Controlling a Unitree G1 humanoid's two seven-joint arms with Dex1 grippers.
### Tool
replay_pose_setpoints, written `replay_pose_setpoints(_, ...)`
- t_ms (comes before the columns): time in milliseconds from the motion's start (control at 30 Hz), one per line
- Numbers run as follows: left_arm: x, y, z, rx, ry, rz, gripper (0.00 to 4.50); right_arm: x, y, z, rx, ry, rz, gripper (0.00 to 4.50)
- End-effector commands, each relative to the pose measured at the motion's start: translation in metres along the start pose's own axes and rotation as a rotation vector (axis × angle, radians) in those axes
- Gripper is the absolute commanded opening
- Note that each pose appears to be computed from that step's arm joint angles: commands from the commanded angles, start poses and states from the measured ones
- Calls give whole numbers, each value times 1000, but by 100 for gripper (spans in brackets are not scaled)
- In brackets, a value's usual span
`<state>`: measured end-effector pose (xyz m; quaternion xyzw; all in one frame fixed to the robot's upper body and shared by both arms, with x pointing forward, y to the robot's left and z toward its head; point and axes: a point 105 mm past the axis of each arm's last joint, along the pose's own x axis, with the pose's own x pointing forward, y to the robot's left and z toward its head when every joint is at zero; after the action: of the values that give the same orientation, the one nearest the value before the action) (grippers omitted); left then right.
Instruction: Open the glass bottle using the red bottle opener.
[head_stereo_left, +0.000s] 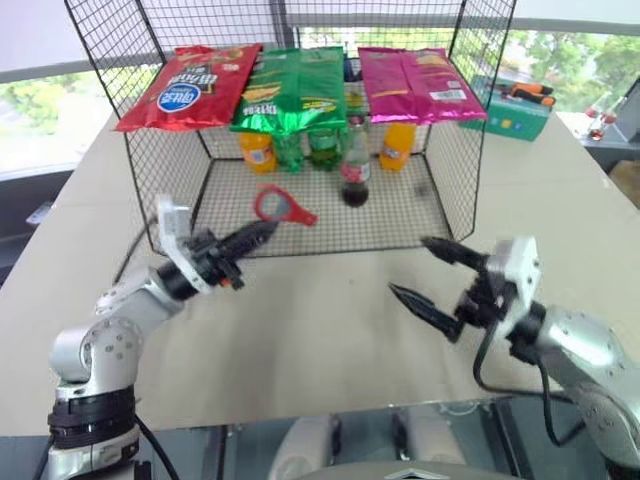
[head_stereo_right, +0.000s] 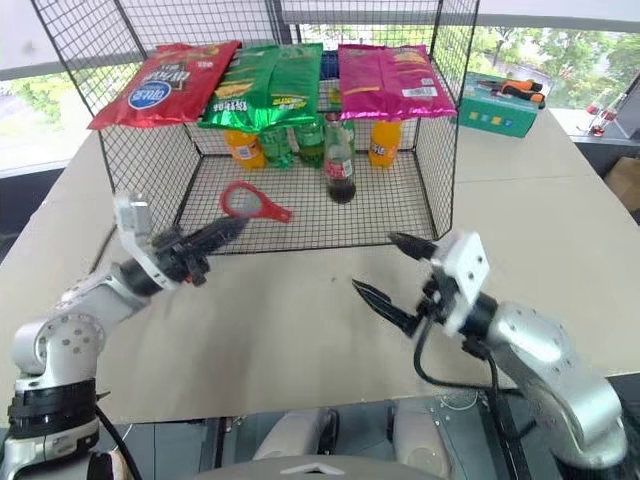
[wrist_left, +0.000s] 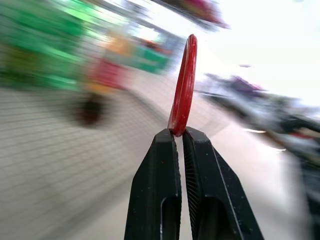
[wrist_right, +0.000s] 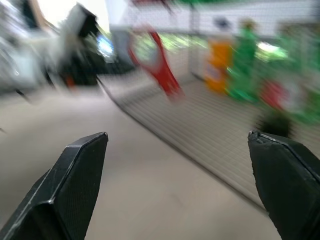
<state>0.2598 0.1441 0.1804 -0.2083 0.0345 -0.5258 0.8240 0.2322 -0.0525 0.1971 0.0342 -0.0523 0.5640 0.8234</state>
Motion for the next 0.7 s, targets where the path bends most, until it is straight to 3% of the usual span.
replay_pose_setpoints(33,8,-22,-1,4,46,-107,7,14,6,-5,109,15,105,450)
replay_pose_setpoints(600,3,-26,0,128,165,-197,7,25,0,-3,146,60,212,450)
replay_pose_setpoints(700,4,-28,-2,149,174,-214,0,26,2,-5,152,67,219,378)
